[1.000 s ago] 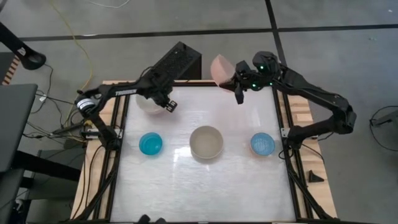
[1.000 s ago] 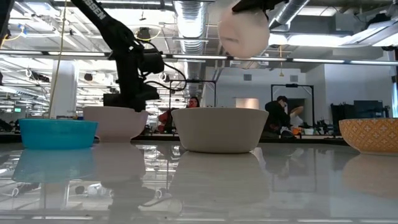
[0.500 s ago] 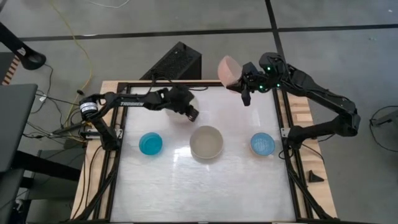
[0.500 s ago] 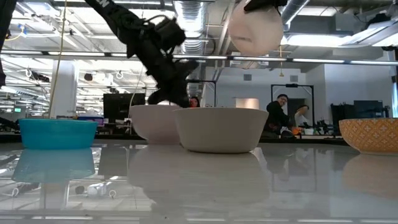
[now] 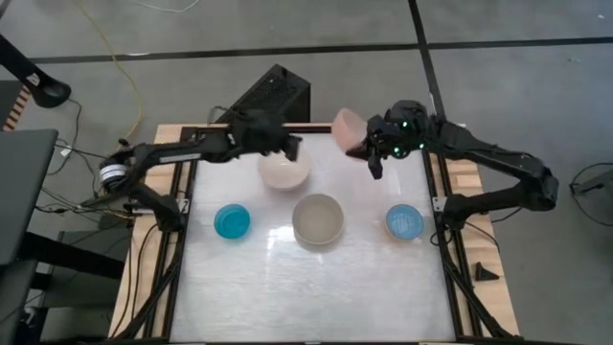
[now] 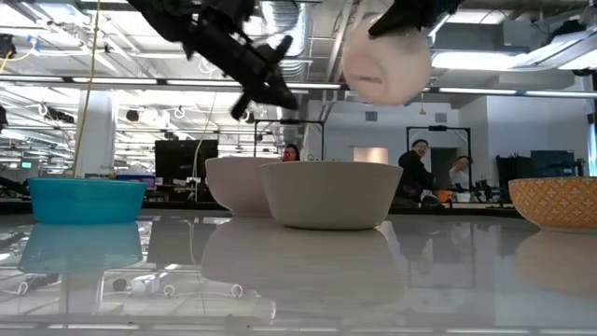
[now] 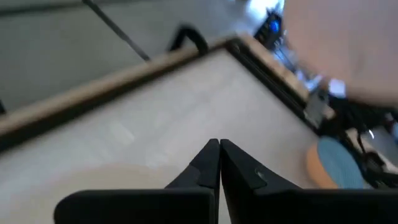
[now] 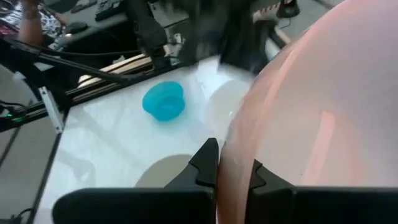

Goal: Nest bowls inside each other
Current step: Stack the orange bowl on the white bowl

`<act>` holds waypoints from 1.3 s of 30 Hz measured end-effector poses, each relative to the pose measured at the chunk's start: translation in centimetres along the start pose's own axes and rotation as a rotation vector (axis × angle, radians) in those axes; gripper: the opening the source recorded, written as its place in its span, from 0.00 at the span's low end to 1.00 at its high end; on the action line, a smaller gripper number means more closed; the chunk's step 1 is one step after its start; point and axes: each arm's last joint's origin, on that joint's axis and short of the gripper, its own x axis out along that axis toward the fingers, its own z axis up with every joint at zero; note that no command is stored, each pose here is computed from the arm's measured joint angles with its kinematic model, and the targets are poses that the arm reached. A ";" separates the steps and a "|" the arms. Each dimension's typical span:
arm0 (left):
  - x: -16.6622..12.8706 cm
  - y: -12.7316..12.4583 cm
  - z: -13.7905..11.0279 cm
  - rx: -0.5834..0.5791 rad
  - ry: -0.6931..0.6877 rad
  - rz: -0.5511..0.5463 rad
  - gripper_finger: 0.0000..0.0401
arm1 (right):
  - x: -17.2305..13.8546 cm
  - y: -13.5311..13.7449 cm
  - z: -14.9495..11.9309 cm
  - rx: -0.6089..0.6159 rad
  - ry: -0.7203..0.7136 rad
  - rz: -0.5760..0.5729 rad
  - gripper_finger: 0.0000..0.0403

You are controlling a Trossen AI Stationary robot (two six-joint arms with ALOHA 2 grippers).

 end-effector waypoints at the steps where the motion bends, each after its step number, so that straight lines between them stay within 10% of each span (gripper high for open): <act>1: -1.1 0.2 0.6 0.003 -0.032 0.006 0.00 | 0.5 0.0 -0.4 0.011 -0.014 0.019 0.09; 16: -16.3 1.2 1.8 0.004 -0.385 -0.111 0.00 | 15.0 0.0 -0.5 0.021 -0.094 0.330 0.09; 31: -23.3 3.5 -4.0 -0.175 -0.550 -0.086 0.00 | 25.2 3.0 1.1 -0.503 0.433 -0.042 0.09; 39: -24.0 3.7 -4.6 -0.192 -0.564 -0.101 0.00 | 28.7 1.7 -0.5 -0.505 0.580 -0.152 0.09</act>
